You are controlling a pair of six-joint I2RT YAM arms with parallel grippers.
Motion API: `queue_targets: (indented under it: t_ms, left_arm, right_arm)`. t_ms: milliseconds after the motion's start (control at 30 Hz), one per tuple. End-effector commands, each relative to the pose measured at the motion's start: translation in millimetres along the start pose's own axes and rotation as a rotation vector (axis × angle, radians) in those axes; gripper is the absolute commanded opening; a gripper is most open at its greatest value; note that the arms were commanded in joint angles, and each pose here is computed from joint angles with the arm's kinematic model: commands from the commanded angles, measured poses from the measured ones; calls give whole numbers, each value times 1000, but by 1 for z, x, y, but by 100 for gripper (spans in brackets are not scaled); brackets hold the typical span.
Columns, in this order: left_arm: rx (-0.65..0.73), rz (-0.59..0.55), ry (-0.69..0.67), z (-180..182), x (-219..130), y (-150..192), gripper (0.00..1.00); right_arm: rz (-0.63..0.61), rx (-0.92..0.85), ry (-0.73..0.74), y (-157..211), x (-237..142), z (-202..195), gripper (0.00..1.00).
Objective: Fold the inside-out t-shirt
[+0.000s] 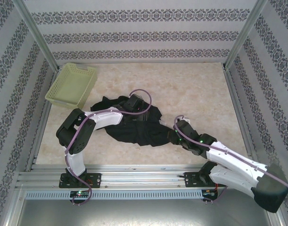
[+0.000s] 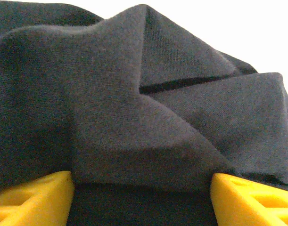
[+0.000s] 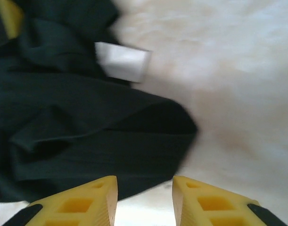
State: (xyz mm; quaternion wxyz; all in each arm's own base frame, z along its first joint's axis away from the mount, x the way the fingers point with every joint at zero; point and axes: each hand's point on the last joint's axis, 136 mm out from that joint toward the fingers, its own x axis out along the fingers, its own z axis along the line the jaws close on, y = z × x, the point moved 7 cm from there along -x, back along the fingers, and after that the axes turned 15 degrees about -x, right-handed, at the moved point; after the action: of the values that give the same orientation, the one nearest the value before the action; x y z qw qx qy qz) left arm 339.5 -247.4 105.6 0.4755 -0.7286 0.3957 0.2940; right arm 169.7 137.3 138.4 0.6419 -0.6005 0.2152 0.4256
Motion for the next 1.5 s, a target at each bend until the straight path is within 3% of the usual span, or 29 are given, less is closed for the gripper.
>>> queue_targets:
  t_ms: [0,200,367,567,767,867,967,1233,1467]
  left_arm:
    - [4,44,-3,2,-2,15,76]
    - [3,46,-11,2,-3,15,76]
    - [1,43,-6,3,-3,16,76]
    - [2,48,-8,4,-3,18,76]
    - [-1,48,-6,3,-3,17,76]
    - [-2,50,-14,4,-3,17,76]
    - [-5,45,-27,6,-3,17,76]
    - [5,35,-64,10,-3,15,76]
    - [19,28,54,-8,-22,9,81]
  right_arm:
    - [-45,-22,-97,-20,6,34,39]
    - [-26,22,-238,-30,34,67,42]
    - [-14,11,-216,-34,49,74,46]
    - [-21,-34,-150,-42,57,75,30]
    - [7,-51,-102,-40,61,71,27]
    - [8,-49,-108,-39,60,72,15]
    - [-13,-53,-94,-42,52,68,0]
    - [-141,-63,56,-53,-11,27,0]
    - [-216,29,61,-56,-45,-8,0]
